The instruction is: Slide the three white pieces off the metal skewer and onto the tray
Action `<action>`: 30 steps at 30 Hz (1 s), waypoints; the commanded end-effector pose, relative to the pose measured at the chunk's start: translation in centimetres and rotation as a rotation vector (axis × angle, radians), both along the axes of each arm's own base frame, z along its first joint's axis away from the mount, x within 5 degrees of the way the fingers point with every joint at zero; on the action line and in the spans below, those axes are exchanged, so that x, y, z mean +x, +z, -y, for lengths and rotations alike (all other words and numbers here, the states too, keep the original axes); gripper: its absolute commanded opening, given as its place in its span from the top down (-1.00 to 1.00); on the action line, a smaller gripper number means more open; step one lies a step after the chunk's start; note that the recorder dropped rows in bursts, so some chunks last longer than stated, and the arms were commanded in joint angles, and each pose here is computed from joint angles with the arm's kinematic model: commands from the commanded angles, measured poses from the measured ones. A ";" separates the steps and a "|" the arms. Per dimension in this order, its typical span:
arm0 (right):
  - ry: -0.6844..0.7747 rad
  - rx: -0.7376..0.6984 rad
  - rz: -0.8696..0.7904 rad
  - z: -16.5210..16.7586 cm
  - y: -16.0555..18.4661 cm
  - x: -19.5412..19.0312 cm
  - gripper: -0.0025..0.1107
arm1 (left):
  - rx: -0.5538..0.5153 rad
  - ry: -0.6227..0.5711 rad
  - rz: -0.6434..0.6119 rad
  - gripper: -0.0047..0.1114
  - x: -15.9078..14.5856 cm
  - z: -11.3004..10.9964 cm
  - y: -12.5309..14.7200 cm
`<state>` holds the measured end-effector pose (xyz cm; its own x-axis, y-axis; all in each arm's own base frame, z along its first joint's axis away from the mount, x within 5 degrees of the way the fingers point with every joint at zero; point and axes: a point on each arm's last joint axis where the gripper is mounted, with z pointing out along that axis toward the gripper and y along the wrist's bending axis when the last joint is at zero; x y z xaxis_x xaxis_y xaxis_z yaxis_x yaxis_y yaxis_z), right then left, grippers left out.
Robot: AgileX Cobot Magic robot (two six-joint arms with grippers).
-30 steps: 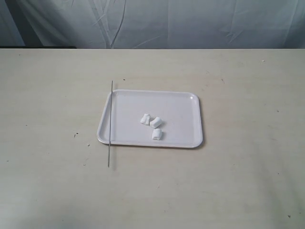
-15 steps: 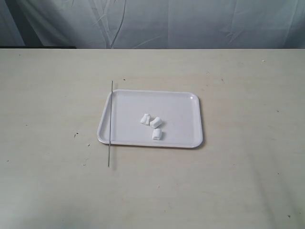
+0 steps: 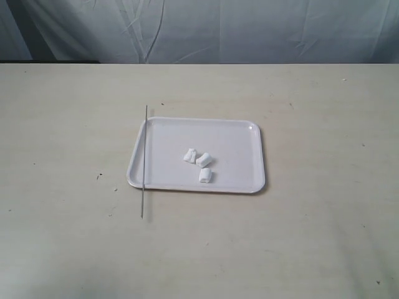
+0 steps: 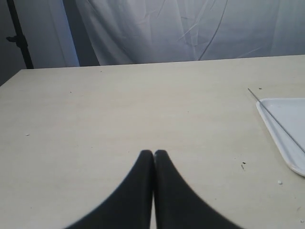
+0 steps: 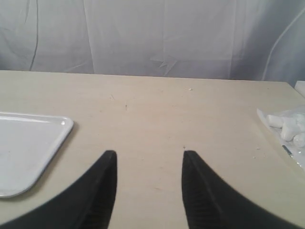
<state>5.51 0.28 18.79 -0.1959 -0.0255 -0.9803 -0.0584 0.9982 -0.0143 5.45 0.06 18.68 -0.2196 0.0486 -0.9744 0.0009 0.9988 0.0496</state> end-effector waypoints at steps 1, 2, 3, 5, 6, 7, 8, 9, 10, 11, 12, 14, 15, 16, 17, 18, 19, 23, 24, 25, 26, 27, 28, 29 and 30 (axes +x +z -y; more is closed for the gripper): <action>-0.009 -0.006 0.001 0.1 -0.1 0.0 0.22 | -0.005 0.000 0.011 0.92 0.0 0.0 0.0; -0.009 -0.006 0.001 0.1 -0.1 0.0 0.22 | -0.005 0.000 0.011 0.92 0.0 0.0 0.0; -0.009 -0.006 0.001 0.1 -0.1 0.0 0.22 | -0.005 0.000 0.011 0.92 0.0 0.0 0.0; -0.009 -0.006 0.001 0.1 -0.1 0.0 0.22 | -0.005 0.000 0.011 0.92 0.0 0.0 0.0; -0.009 -0.006 0.001 0.1 -0.1 0.0 0.22 | -0.005 0.000 0.011 0.92 0.0 0.0 0.0; -0.009 -0.006 0.001 0.1 -0.1 0.0 0.22 | -0.005 0.000 0.011 0.92 0.0 0.0 0.0; -0.009 -0.006 0.001 0.1 -0.1 0.0 0.22 | -0.005 0.000 0.011 0.92 0.0 0.0 0.0; -0.009 -0.005 -0.001 0.1 -0.1 -0.1 0.22 | -0.005 0.000 0.011 0.92 0.0 0.0 0.0; -0.010 -0.006 -0.013 0.1 -0.2 -0.1 0.22 | -0.005 0.000 0.011 0.92 0.0 0.0 0.0; -0.012 -0.008 -0.052 0.1 -0.5 -0.2 0.22 | -0.005 0.000 0.011 0.92 0.0 0.0 0.0; -0.013 -0.010 -0.076 0.1 -0.7 -0.2 0.22 | -0.005 0.000 0.011 0.92 0.0 0.0 0.0; -0.012 -0.007 -0.077 0.1 -0.7 -0.2 0.22 | -0.005 0.000 0.011 0.92 0.0 0.0 0.0; -0.012 -0.007 -0.077 0.1 -0.7 -0.2 0.22 | -0.005 0.000 0.011 0.92 0.0 0.0 0.0; -0.012 -0.007 -0.077 0.1 -0.7 -0.2 0.22 | -0.005 0.000 0.011 0.92 0.0 0.0 0.0; -0.012 -0.007 -0.077 0.1 -0.7 -0.2 0.22 | -0.005 0.000 0.011 0.92 0.0 0.0 0.0; -0.011 0.002 -0.077 0.1 -0.7 -0.2 0.22 | -0.005 0.000 0.011 0.92 0.0 0.0 0.0; -0.011 0.002 -0.077 0.1 -0.7 -0.2 0.22 | -0.005 0.000 0.011 0.92 0.0 0.0 0.0; -0.011 0.005 -0.077 0.1 -0.7 -0.2 0.22 | -0.005 0.000 0.011 0.92 0.0 0.0 0.0; -0.011 0.005 -0.077 0.1 -0.7 -0.2 0.22 | -0.005 0.000 0.011 0.92 0.0 0.0 0.0; -0.011 0.005 -0.077 0.1 -0.7 -0.2 0.22 | -0.005 0.000 0.011 0.92 0.0 0.0 0.0; -0.011 0.005 -0.077 0.1 -0.7 -0.2 0.22 | -0.005 0.000 0.011 0.92 0.0 0.0 0.0; -0.011 0.005 -0.077 0.1 -0.7 -0.2 0.22 | -0.005 0.000 0.011 0.92 0.0 0.0 0.0; -0.011 0.005 -0.077 0.1 -0.7 -0.2 0.22 | -0.005 0.000 0.011 0.92 0.0 0.0 0.0; -0.011 0.005 -0.077 0.1 -0.7 -0.2 0.22 | -0.005 0.000 0.011 0.92 0.0 0.0 0.0; -0.011 0.005 -0.077 0.1 -0.7 -0.2 0.22 | -0.005 0.000 0.011 0.92 0.0 0.0 0.0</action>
<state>5.34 0.24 18.06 -0.2769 -0.0246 -0.9606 -0.0547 0.9985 -0.0098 5.45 0.06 18.68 -0.2196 0.0486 -0.9744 0.0009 0.9988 0.0496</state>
